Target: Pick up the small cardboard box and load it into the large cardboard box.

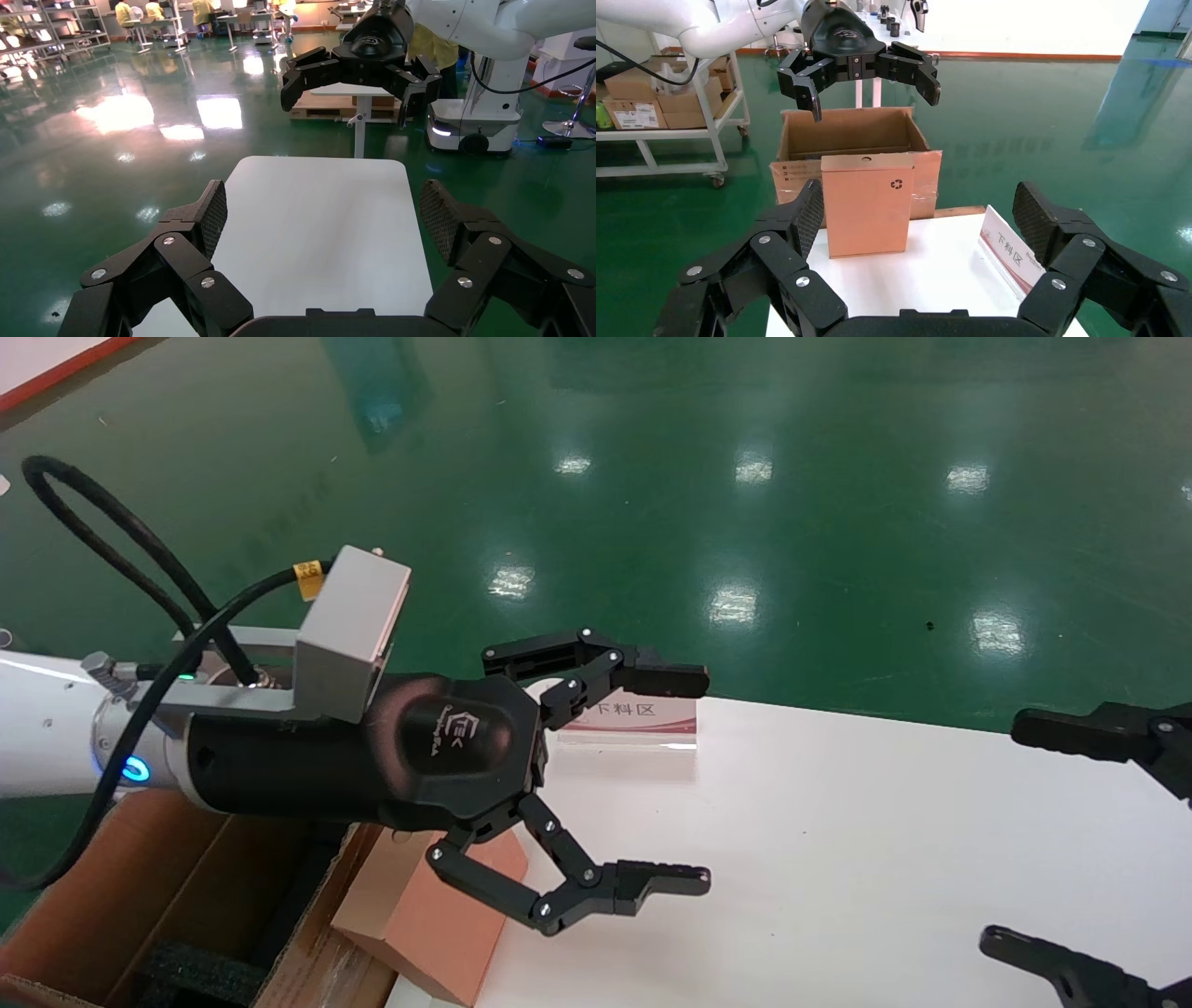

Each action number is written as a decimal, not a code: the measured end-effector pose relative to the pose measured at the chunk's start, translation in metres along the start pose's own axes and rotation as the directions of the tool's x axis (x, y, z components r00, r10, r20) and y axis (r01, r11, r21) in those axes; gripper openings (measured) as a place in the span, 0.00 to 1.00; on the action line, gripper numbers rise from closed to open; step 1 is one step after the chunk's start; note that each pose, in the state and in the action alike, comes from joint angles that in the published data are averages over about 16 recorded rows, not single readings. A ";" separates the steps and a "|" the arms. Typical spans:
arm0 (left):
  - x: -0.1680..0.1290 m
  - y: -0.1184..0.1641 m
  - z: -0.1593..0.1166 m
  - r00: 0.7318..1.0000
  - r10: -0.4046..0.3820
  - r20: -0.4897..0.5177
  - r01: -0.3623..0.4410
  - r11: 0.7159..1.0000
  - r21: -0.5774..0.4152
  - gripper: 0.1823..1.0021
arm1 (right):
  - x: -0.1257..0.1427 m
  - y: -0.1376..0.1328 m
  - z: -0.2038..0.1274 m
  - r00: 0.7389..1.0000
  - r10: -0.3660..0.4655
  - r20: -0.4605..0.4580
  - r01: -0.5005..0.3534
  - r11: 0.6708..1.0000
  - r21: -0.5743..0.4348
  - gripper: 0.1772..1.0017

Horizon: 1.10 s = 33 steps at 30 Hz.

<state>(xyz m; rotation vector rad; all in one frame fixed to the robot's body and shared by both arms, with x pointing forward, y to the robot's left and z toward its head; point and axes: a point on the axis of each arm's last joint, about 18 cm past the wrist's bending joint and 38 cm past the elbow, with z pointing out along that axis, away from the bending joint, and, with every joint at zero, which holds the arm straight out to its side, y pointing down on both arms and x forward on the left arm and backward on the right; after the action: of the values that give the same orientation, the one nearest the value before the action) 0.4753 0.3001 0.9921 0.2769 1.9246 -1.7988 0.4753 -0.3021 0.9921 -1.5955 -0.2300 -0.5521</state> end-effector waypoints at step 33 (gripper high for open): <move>-0.024 0.021 -0.004 0.997 -0.003 0.081 0.033 0.932 -0.362 1.00 | 0.000 0.000 0.000 1.000 0.000 0.000 0.000 1.000 0.000 1.00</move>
<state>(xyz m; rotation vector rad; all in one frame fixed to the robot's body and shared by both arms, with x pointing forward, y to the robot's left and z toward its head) 0.5046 0.3110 0.9852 0.0592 2.1578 -1.4020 0.4754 -0.3022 0.9921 -1.5954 -0.2300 -0.5520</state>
